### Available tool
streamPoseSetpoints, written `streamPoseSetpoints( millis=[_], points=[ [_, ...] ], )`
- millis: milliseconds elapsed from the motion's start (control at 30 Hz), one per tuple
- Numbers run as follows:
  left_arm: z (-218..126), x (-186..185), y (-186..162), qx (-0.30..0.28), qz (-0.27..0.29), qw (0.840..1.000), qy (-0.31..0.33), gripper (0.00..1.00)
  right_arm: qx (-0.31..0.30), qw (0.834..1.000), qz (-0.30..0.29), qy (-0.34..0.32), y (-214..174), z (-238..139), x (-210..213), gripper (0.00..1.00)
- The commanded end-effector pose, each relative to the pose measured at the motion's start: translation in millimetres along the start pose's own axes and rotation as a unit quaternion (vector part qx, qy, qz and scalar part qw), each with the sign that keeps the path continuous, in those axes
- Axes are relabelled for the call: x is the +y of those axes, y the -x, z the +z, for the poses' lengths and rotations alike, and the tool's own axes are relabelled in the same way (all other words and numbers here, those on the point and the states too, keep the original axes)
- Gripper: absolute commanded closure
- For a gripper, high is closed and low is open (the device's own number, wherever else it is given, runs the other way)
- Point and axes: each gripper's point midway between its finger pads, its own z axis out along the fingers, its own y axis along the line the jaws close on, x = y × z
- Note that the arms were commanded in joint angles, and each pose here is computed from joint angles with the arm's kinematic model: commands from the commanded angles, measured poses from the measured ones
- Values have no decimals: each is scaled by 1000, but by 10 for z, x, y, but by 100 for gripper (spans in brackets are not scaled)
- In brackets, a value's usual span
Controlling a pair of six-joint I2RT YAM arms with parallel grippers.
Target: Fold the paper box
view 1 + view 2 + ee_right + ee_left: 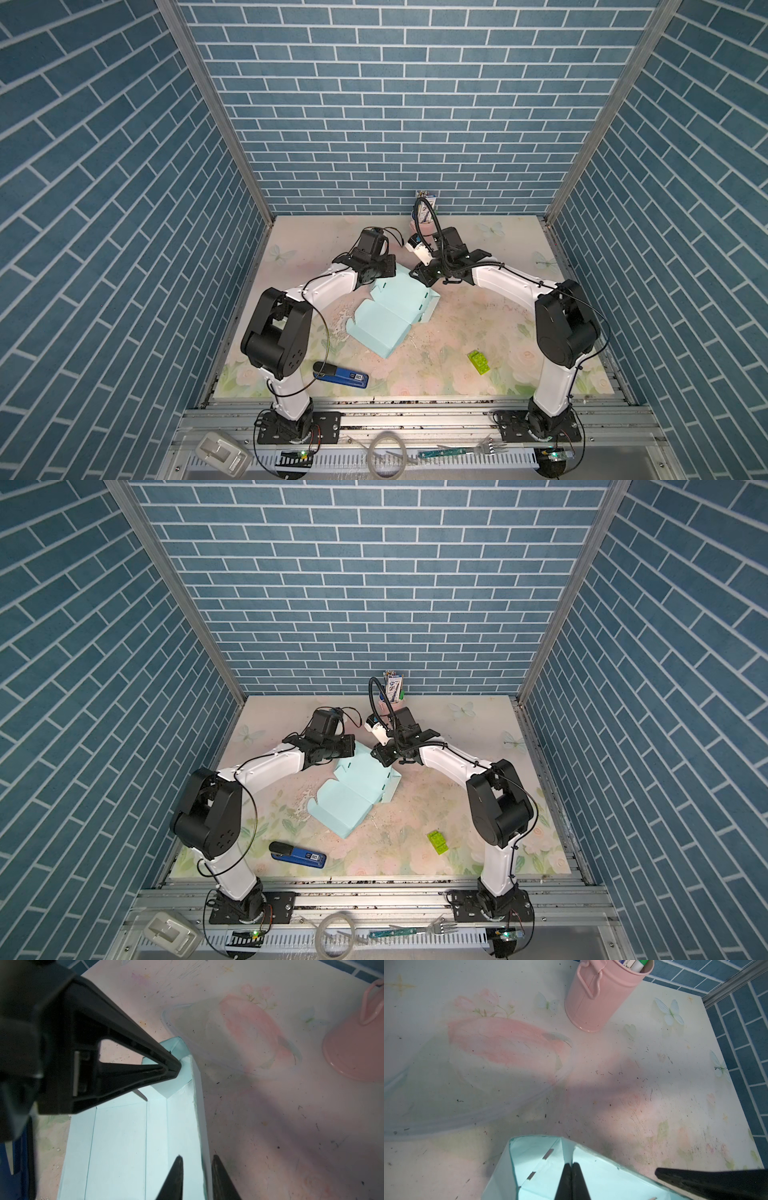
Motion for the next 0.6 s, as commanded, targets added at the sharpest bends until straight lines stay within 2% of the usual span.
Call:
streamPoseSetpoints(
  millis=[0,267,567],
  points=[
    [-25,-12,50,-4,-4,1000,-2,100,16,1000,-24,-11,-108,83,-8,76],
    [-75,-11,57,-10,-5,1000,-2,100,27,999,-24,-16,-201,115,-7,78],
    [-99,-10,66,-14,-6,1000,-2,100,44,999,-26,-15,-315,173,-8,85]
  ],
)
